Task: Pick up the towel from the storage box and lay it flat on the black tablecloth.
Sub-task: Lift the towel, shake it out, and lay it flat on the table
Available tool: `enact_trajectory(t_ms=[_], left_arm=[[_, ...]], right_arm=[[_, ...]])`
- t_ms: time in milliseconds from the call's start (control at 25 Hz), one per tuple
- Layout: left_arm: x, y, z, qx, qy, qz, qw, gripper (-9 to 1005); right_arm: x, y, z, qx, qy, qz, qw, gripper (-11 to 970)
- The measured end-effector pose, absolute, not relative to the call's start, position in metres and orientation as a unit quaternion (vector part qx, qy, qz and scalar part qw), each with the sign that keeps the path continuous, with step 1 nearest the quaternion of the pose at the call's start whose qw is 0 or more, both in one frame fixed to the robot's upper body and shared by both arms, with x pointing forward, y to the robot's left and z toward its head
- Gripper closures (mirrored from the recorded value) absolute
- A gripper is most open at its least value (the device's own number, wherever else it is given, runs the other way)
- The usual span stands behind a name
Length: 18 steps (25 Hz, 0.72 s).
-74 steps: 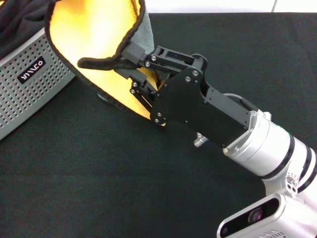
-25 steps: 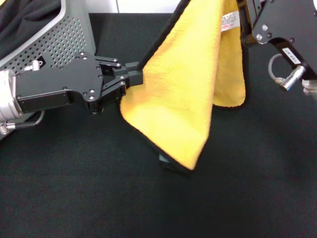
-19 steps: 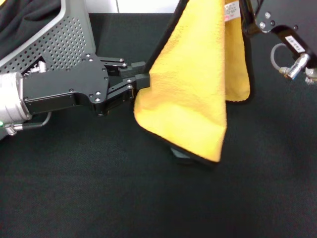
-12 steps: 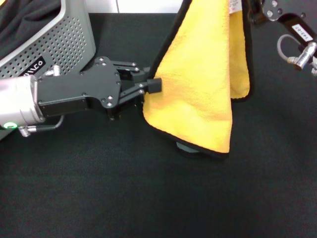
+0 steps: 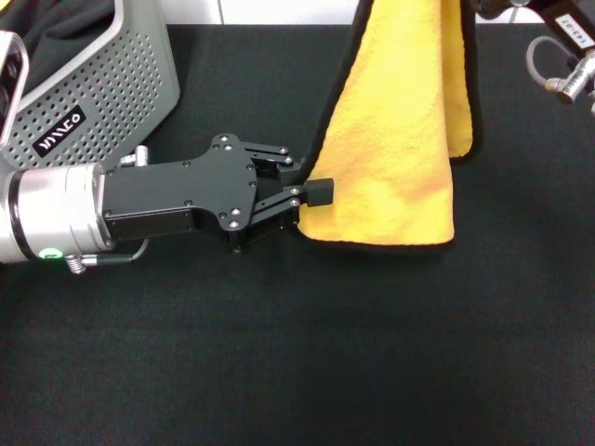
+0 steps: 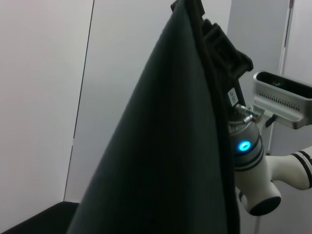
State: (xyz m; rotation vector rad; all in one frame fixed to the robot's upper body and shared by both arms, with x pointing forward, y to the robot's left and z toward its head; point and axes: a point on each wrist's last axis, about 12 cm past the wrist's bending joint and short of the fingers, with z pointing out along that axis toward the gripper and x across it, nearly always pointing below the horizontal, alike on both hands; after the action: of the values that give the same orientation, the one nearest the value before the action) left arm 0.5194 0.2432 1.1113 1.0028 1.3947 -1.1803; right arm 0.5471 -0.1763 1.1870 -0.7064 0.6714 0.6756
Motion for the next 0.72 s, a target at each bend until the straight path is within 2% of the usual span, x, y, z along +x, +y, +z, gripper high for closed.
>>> enact_trajectory(t_ms=[720], left_arm=[[0.517,0.244,1.099,0.402,0.59,-0.486,0.505,807]], right_arm=[[0.548,-0.183,1.196,-0.321,0.301,0.307,0.844,945]])
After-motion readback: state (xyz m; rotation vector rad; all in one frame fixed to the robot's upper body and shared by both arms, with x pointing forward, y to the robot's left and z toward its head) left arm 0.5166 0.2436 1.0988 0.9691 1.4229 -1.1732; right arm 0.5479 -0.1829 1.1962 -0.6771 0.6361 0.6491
